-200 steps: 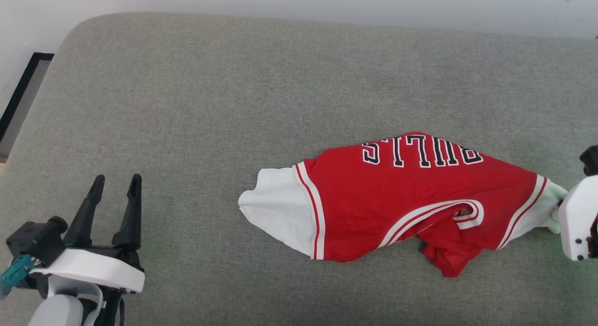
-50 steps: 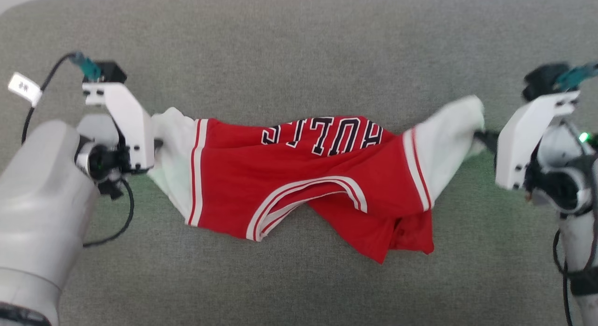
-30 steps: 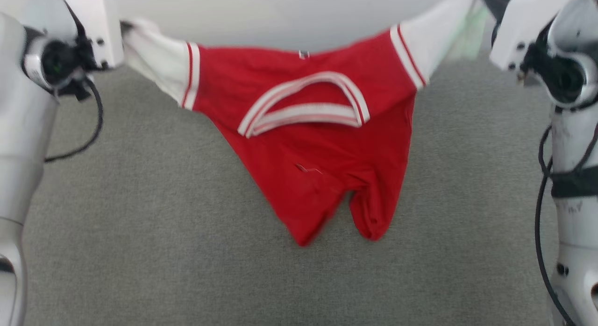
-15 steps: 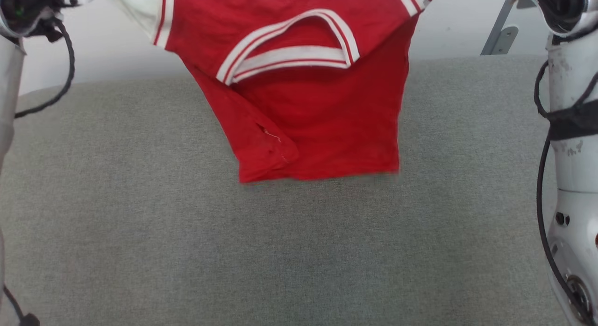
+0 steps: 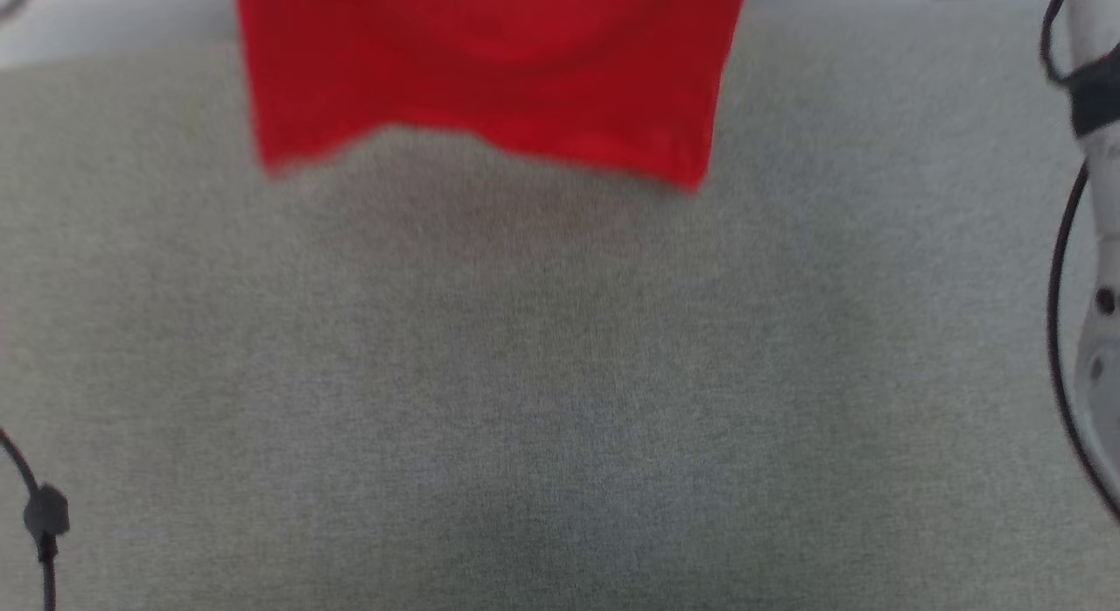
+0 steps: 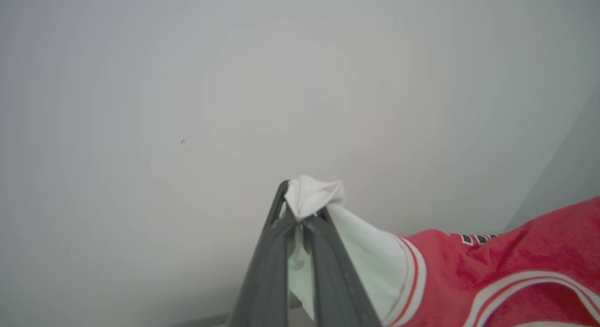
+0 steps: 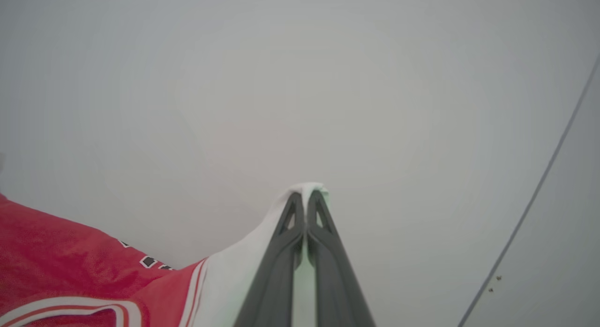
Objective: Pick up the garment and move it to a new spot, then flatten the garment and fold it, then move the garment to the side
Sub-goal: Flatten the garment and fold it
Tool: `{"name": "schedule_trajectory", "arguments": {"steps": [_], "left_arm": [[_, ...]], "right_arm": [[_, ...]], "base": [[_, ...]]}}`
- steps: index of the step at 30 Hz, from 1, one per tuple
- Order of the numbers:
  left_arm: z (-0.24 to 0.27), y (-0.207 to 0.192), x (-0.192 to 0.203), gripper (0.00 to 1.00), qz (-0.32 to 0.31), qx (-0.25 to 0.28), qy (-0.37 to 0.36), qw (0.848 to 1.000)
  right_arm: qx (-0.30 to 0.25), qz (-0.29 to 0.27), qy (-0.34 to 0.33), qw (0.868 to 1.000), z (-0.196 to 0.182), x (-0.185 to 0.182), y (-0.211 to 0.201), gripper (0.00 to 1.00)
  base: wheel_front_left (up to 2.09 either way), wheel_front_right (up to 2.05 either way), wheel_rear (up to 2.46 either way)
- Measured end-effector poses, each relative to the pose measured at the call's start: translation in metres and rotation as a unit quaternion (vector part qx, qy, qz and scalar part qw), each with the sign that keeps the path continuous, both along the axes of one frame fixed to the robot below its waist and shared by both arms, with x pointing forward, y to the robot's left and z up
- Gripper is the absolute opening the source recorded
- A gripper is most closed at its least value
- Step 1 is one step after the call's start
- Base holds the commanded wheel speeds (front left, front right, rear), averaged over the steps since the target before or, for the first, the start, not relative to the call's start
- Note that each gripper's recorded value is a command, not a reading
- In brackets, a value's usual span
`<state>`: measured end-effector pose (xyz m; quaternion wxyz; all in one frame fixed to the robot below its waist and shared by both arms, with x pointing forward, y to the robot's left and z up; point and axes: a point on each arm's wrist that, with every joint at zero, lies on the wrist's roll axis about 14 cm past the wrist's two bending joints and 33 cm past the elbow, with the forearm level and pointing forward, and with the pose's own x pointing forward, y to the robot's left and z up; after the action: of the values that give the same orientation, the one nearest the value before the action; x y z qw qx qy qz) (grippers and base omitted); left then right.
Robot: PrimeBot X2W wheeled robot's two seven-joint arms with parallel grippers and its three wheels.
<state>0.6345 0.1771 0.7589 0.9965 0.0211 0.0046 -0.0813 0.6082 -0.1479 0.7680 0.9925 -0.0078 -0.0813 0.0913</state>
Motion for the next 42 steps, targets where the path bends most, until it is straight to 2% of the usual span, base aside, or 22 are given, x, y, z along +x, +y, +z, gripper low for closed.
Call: {"name": "schedule_trajectory", "arguments": {"steps": [4,8,11,15,19,21,23,28,31,38,42], "left_arm": [[0.016,0.002,0.025,0.0,0.006,0.011,-0.08,0.997],[0.039,-0.003,0.04,0.0,0.001,0.021,-0.179,0.984],[0.021,-0.004,0.052,0.0,-0.005,0.014,-0.188,0.982],[-0.032,0.007,0.063,0.0,0.003,0.022,-0.131,0.991],[-0.093,0.024,0.061,0.0,0.022,0.029,-0.037,0.999],[-0.124,0.027,0.055,0.0,0.025,0.034,0.013,0.999],[-0.155,0.033,0.045,0.0,0.031,0.035,0.068,0.997],[-0.223,0.047,0.007,0.0,0.046,0.035,0.211,0.976],[-0.253,0.047,-0.018,0.0,0.041,0.033,0.27,0.961],[-0.298,0.052,-0.074,0.0,0.021,0.044,0.352,0.935],[-0.31,0.055,-0.094,0.0,0.013,0.042,0.373,0.927]], "right_arm": [[-0.005,-0.009,-0.08,0.997,0.008,0.023,-0.003,0.0],[-0.047,-0.022,-0.166,0.985,0.016,0.039,-0.008,0.0],[-0.074,-0.023,-0.165,0.983,-0.002,0.054,-0.005,0.0],[-0.09,-0.001,-0.112,0.99,-0.052,0.069,0.014,0.0],[-0.082,0.019,-0.052,0.995,-0.101,0.069,0.028,0.0],[-0.083,0.029,-0.017,0.996,-0.128,0.065,0.033,0.0],[-0.061,0.035,0.016,0.997,-0.148,0.059,0.038,0.0],[-0.048,0.051,0.093,0.993,-0.191,0.038,0.047,0.0],[-0.038,0.057,0.148,0.987,-0.217,0.021,0.045,0.0],[-0.02,0.086,0.249,0.964,-0.261,-0.026,0.031,0.0],[-0.021,0.092,0.297,0.95,-0.284,-0.052,0.016,0.0]], "base": [[0.0,0.0,0.0],[0.0,0.0,0.0],[0.0,0.0,0.0],[0.0,0.0,0.0],[0.0,0.0,0.0],[0.0,0.0,0.0],[0.0,0.0,0.0],[0.0,0.0,0.0],[0.0,0.0,0.0],[0.0,0.0,0.0],[0.0,0.0,0.0]]}}
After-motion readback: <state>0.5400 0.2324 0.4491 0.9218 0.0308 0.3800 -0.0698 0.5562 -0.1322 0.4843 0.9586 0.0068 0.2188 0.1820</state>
